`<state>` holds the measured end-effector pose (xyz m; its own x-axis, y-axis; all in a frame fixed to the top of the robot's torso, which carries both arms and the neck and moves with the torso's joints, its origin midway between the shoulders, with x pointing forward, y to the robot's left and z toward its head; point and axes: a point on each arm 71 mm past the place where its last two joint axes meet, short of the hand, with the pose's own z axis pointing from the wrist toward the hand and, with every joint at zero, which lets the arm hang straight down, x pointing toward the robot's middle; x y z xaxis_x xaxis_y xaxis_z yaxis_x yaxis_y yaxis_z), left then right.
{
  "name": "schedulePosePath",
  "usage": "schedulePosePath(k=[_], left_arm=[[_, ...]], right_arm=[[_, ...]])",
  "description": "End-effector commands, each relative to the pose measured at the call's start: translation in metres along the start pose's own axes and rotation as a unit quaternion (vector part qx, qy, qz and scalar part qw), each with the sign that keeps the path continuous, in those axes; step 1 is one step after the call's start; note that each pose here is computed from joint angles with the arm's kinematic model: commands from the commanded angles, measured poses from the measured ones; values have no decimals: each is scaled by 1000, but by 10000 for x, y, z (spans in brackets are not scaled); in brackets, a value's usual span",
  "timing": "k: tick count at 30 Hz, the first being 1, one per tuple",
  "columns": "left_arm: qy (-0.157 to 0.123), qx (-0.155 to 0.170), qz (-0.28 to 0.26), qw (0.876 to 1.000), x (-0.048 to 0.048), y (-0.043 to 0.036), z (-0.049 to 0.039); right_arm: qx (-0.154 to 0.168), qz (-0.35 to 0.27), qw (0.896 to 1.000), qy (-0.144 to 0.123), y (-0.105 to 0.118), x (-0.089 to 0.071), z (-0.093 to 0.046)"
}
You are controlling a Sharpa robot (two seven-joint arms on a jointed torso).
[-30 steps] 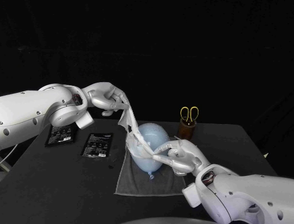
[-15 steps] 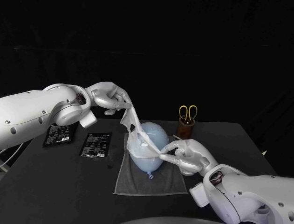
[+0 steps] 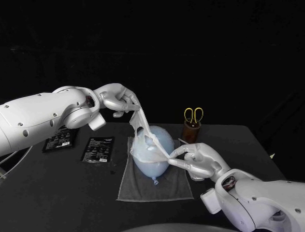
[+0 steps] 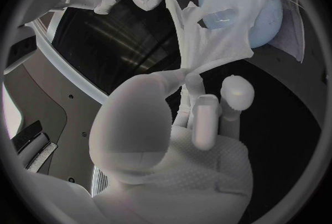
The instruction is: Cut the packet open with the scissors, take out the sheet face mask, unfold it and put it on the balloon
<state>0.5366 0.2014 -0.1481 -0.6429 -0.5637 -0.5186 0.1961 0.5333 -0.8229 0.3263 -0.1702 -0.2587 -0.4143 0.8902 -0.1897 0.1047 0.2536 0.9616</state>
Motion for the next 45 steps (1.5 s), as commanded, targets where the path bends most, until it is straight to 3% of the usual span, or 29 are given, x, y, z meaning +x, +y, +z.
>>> schedulePosePath(k=[1,9,19,27,45], left_arm=[[-3,13,29,999,1,-35,42],[1,22,65,998,84,-45,196],[9,24,87,996,239,-34,360],[-4,15,102,995,222,-9,420],[-18,4,105,994,202,27,503]], right_arm=[[-10,6,1000,26,15,37,-13],[-10,5,999,38,7,42,-34],[-11,1,999,32,-7,19,-39],[-6,-4,1000,15,-52,-64,-28],[-3,-5,1000,5,-90,-161,-73]])
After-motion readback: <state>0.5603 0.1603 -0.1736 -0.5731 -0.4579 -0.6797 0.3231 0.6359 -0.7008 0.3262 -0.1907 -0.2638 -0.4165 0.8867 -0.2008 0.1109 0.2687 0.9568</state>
